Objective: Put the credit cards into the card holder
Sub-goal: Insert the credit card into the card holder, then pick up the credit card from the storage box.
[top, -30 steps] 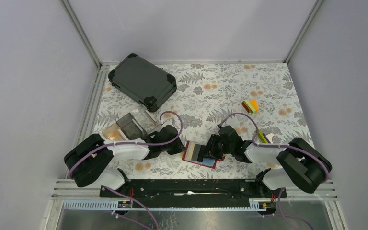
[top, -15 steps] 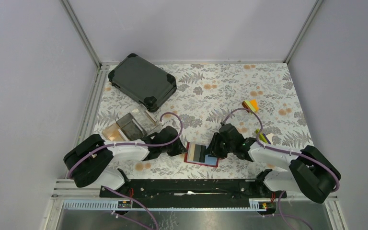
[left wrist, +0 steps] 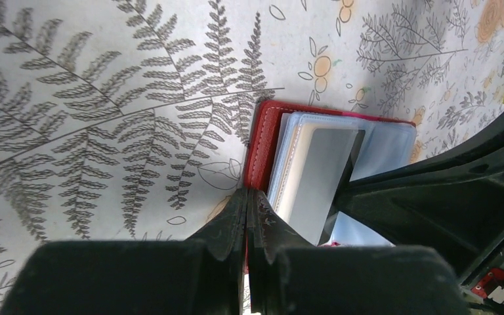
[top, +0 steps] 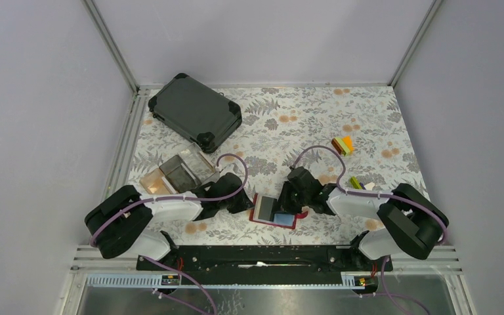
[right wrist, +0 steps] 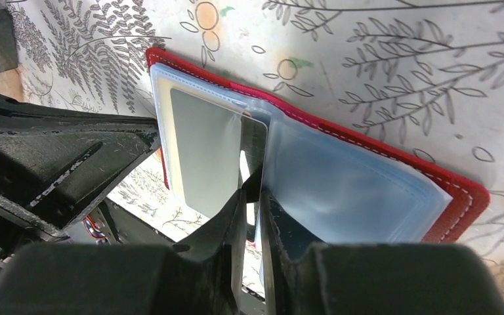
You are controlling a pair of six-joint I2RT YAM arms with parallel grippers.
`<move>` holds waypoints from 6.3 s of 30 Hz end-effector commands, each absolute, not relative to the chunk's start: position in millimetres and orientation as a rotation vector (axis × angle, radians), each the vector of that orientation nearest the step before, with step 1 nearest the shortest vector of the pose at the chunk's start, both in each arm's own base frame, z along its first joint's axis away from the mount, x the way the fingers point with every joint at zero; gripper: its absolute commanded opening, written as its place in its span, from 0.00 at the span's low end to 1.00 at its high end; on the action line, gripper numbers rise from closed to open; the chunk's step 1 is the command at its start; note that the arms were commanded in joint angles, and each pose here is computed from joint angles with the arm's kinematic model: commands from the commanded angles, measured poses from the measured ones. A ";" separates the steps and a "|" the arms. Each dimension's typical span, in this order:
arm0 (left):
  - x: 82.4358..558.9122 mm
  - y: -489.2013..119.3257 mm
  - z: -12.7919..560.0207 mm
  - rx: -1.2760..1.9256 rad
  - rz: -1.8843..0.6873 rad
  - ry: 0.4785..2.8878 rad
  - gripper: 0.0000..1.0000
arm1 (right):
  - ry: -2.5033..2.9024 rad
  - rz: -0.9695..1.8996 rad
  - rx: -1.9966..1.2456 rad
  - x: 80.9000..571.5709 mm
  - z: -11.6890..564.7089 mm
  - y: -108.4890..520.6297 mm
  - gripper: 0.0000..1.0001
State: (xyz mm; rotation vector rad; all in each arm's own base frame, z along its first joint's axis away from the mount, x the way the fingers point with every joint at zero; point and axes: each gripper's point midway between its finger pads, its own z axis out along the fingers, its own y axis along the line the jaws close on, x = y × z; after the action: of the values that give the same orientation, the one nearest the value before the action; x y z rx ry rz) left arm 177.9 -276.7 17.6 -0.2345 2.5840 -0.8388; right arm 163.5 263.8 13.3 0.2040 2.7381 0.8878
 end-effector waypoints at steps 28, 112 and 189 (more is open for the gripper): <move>180.8 -261.5 19.9 -0.283 -0.765 2.549 0.00 | 2.649 0.873 0.180 187.0 36.7 292.2 0.26; 273.6 -92.0 123.9 -0.640 -0.426 2.262 0.99 | 2.419 0.595 0.072 224.4 82.5 219.0 0.67; 298.1 -36.7 83.5 -0.821 -0.332 2.225 0.57 | 2.492 0.741 0.085 208.2 64.3 230.5 0.67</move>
State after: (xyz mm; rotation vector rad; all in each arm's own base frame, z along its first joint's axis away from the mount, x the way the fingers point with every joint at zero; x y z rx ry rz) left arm 288.0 -42.7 72.8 -0.8189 2.2998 -0.3313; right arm 206.5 226.6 62.3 0.0762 2.5003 0.7044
